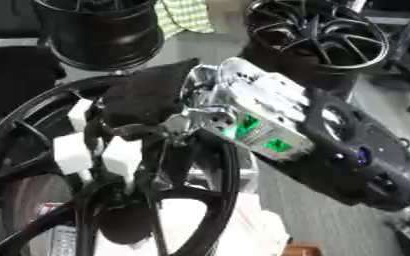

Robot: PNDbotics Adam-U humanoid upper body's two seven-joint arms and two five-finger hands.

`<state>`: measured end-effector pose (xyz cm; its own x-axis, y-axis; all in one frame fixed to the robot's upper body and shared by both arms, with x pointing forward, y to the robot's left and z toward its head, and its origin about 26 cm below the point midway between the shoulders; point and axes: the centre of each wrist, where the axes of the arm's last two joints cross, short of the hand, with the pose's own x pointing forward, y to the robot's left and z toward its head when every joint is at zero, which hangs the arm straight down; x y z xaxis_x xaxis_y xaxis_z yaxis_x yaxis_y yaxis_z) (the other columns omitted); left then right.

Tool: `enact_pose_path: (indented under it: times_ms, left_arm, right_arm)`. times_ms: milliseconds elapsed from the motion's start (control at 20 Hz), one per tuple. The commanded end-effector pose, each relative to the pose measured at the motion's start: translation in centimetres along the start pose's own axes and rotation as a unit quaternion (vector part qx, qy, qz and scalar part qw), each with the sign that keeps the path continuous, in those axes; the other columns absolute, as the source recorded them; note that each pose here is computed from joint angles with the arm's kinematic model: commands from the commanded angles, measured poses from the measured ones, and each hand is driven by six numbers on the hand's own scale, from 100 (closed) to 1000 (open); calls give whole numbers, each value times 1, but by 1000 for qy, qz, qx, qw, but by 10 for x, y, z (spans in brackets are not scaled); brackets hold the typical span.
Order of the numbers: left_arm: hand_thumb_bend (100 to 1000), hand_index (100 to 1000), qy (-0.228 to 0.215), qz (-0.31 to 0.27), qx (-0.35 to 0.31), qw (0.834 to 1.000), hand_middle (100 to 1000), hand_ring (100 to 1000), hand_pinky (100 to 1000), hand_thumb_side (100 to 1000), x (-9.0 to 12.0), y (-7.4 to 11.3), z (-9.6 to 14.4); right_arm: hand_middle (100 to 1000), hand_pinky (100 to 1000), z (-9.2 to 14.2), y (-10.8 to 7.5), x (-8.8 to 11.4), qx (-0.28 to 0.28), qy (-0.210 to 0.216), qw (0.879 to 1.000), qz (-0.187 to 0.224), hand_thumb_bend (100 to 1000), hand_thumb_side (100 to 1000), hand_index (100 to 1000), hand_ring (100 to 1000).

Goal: Pull the pin out of the wheel hub.

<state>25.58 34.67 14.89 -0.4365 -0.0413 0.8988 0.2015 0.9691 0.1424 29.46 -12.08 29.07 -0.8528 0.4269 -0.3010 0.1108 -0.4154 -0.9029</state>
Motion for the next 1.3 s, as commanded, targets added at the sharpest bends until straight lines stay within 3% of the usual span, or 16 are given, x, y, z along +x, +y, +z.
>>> enact_pose_path:
  times_ms: [50,500,750,1300]
  left_arm:
    - [100,860,-14,-12,-11,1000,809,802,849,751,9,1,-5]
    - [100,858,-22,-23,-15,999,809,802,850,770,12,0,-10]
    - [100,858,-20,-24,-13,999,810,803,851,785,11,-1,-10]
    - [100,858,-15,-25,-10,1000,811,804,853,801,10,-2,-10]
  right_arm:
    - [784,922,0,-3,-9,-13,18,1000,10,429,210,840,871]
    - [776,923,-13,14,-28,-21,33,999,26,439,160,833,868]
    - [762,921,-17,21,-30,-22,19,999,25,441,136,821,861]
    - [733,912,-22,28,-29,-29,-15,999,-20,410,128,796,850]
